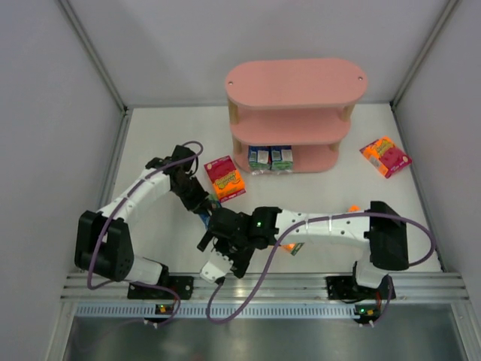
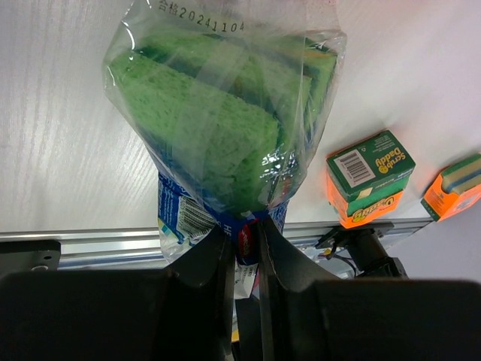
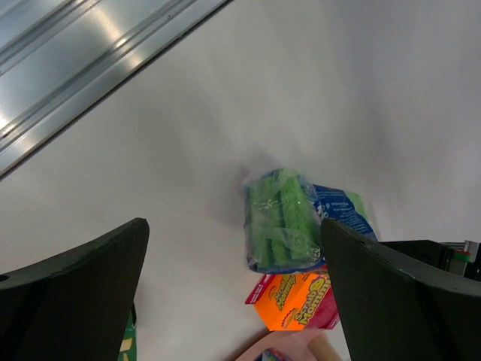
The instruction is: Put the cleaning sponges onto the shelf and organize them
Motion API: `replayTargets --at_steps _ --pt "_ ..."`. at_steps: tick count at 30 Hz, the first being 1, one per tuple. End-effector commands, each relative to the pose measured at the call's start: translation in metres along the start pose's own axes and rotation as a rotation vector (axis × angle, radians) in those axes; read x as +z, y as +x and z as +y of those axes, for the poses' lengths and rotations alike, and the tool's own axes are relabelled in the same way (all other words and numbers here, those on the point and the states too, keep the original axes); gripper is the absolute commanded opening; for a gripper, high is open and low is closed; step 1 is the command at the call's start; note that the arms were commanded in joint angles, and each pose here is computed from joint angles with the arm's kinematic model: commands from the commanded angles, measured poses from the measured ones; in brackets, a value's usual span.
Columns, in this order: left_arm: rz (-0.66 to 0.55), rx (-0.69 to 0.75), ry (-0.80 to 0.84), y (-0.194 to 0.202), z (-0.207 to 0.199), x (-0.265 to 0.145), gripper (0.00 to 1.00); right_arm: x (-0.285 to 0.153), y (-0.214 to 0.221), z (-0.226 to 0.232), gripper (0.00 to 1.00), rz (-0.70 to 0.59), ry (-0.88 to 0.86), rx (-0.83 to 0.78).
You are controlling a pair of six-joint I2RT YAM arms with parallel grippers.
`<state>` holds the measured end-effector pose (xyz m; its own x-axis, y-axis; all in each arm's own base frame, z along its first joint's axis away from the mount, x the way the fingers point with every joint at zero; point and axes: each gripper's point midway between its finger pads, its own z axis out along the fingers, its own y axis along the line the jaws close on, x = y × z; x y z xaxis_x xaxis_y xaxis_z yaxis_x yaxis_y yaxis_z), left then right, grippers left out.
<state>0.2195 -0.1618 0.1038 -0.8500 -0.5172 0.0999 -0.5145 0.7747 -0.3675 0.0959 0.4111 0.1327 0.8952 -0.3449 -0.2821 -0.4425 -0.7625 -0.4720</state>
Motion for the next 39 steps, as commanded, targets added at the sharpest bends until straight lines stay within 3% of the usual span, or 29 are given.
replayTargets --at_steps 1,10,14,19,23,25,34,39 --pt "0.011 0.018 0.028 -0.001 -0.011 0.0 0.0 0.003 0.008 -0.026 0.98 0.084 0.086 -0.034" --pt "0.044 0.024 0.014 0.004 -0.01 0.006 0.07 0.031 0.033 -0.044 0.93 0.212 0.17 -0.02" --pt "0.049 0.025 0.012 0.006 -0.009 0.007 0.17 0.043 0.043 -0.045 0.88 0.248 0.188 -0.014" --pt "0.067 0.023 0.01 0.01 -0.005 0.009 0.24 0.058 0.058 -0.039 0.72 0.316 0.192 -0.052" --pt "0.078 0.031 0.031 0.014 -0.008 0.006 0.33 0.062 0.062 -0.032 0.46 0.326 0.178 -0.053" --pt "0.081 0.032 0.043 0.016 -0.008 0.003 0.39 0.062 0.064 -0.031 0.39 0.331 0.18 -0.048" --pt "0.0 0.149 0.133 0.015 -0.02 -0.023 0.67 0.056 0.056 -0.021 0.19 0.281 0.152 0.001" --pt "-0.147 0.278 0.199 0.005 -0.029 -0.056 0.78 0.047 0.049 -0.014 0.1 0.209 0.15 0.083"
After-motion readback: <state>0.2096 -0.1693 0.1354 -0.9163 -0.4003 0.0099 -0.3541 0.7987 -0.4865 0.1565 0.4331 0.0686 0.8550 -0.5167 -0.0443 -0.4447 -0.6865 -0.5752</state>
